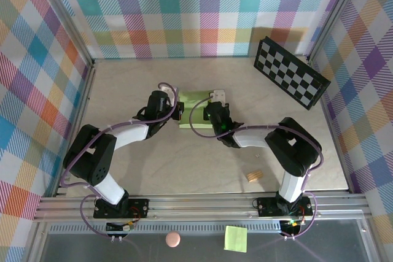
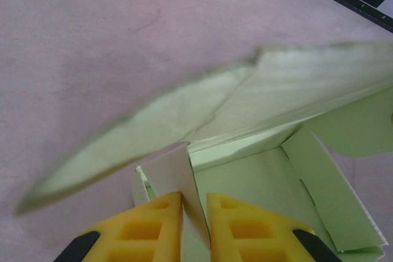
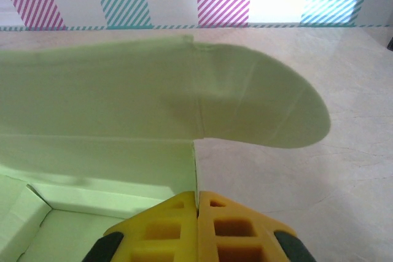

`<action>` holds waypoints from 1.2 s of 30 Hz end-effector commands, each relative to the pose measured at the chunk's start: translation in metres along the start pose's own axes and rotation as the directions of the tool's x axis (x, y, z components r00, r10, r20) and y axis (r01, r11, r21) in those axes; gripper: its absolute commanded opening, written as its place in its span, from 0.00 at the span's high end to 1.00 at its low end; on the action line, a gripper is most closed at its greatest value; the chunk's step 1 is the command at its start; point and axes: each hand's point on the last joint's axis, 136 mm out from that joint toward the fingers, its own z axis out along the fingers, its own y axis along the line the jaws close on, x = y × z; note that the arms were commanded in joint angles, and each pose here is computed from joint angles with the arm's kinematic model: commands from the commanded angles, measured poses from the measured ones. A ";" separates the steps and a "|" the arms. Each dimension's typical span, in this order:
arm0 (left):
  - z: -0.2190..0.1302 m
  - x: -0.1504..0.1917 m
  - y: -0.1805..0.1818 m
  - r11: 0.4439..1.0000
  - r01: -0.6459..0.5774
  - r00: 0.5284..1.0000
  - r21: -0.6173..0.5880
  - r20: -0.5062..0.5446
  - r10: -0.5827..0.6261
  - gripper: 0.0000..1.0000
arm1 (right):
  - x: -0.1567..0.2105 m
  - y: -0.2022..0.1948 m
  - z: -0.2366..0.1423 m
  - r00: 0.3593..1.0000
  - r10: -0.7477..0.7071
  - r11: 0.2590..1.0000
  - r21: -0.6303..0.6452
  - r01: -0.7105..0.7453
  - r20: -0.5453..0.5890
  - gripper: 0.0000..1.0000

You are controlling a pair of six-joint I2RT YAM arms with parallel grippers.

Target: Fold the paper box

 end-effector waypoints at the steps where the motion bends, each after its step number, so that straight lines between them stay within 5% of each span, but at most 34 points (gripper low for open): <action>1: -0.009 0.000 -0.019 0.998 0.001 1.000 0.061 0.012 -0.002 0.82 | -0.007 0.016 -0.010 0.998 0.045 0.997 -0.068 -0.042 0.043 1.00; 36: -0.041 0.044 -0.012 0.999 0.025 0.999 0.035 -0.023 -0.025 0.75 | 0.047 0.007 -0.025 0.999 -0.053 0.997 -0.051 0.053 0.002 1.00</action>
